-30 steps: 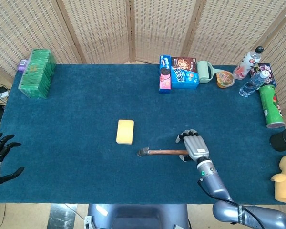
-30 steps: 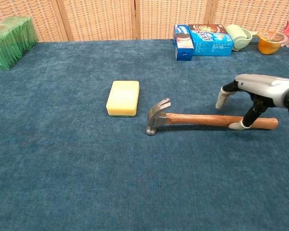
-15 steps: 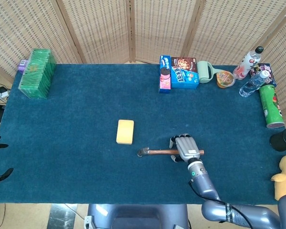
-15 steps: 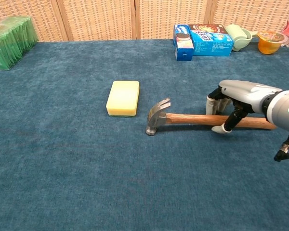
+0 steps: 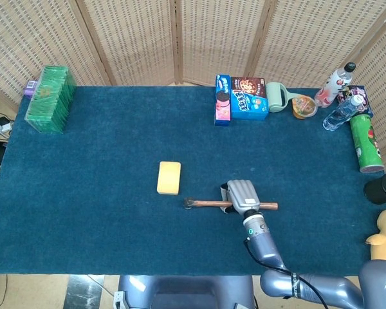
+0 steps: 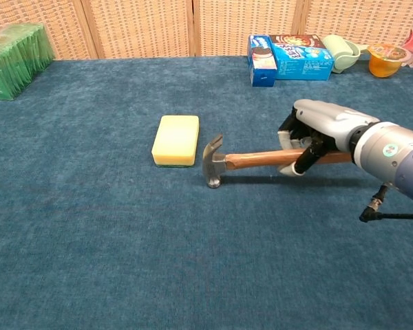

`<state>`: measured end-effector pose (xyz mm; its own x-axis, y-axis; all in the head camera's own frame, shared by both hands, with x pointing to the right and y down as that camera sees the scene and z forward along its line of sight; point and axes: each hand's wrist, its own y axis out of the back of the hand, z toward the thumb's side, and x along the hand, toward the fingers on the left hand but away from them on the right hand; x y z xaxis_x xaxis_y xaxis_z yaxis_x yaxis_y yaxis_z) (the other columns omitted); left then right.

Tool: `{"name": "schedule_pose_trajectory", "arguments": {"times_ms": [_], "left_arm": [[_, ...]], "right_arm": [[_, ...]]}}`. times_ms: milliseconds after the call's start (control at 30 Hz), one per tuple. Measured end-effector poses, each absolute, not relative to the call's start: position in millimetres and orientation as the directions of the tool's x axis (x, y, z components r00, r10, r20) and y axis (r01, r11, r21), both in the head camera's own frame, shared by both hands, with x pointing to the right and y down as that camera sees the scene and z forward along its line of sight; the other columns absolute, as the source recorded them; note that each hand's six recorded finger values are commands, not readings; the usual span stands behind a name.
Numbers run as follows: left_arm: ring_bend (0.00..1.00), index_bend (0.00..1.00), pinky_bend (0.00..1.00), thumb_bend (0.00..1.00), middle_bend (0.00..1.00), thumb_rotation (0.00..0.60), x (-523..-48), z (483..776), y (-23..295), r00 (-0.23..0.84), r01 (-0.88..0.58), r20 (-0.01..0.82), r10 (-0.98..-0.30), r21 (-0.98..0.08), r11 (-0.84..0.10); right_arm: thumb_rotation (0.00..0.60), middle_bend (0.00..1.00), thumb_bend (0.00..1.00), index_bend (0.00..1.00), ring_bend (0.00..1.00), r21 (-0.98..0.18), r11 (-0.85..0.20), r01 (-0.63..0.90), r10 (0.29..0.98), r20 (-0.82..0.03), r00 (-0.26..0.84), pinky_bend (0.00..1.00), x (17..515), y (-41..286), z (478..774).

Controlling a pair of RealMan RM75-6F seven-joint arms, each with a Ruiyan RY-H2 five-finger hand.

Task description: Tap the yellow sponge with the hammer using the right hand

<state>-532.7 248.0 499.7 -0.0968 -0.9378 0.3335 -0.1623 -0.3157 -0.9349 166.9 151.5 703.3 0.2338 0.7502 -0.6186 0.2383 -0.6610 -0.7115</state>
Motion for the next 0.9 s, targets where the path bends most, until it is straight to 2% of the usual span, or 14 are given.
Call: {"name": "schedule_pose_trajectory", "arguments": {"times_ms": [100,300,500,700,800,900], "left_arm": [[0.06,0.28,0.10,0.21,0.16,0.600,-537,498,250,-0.107,-0.164,0.330,-0.938,-0.936,-0.311],[0.06,0.28,0.10,0.21,0.16,0.600,-539,501,253,-0.108,-0.167,0.339,-0.934,-0.933,-0.319],[0.06,0.28,0.10,0.21,0.16,0.600,-536,500,252,-0.101,-0.164,0.336,-0.936,-0.934,-0.318],[0.06,0.28,0.10,0.21,0.16,0.600,-536,500,253,-0.112,-0.154,0.339,-0.934,-0.934,-0.321],[0.06,0.29,0.10,0.21,0.16,0.600,-536,501,253,-0.120,-0.152,0.345,-0.931,-0.933,-0.326],[0.06,0.28,0.10,0.21,0.16,0.600,-536,503,253,-0.124,-0.151,0.352,-0.928,-0.931,-0.333]], "right_arm": [[0.600,0.95,0.33,0.82,1.00,-0.702,-0.652,0.285,0.758,-0.607,0.238,1.00,167,148,699],[0.600,0.99,0.33,0.83,1.00,-0.636,-0.642,0.428,0.759,-0.605,0.240,1.00,167,143,690],[0.600,1.00,0.33,0.84,1.00,-0.504,-0.601,0.621,0.763,-0.593,0.257,1.00,162,135,682],[0.600,1.00,0.33,0.84,1.00,-0.358,-0.497,0.791,0.799,-0.543,0.257,1.00,152,117,670],[0.600,1.00,0.32,0.84,1.00,-0.349,-0.471,0.810,0.815,-0.523,0.249,1.00,151,108,669],[0.600,1.00,0.32,0.85,1.00,-0.387,-0.484,0.785,0.818,-0.520,0.248,1.00,150,107,674]]}}
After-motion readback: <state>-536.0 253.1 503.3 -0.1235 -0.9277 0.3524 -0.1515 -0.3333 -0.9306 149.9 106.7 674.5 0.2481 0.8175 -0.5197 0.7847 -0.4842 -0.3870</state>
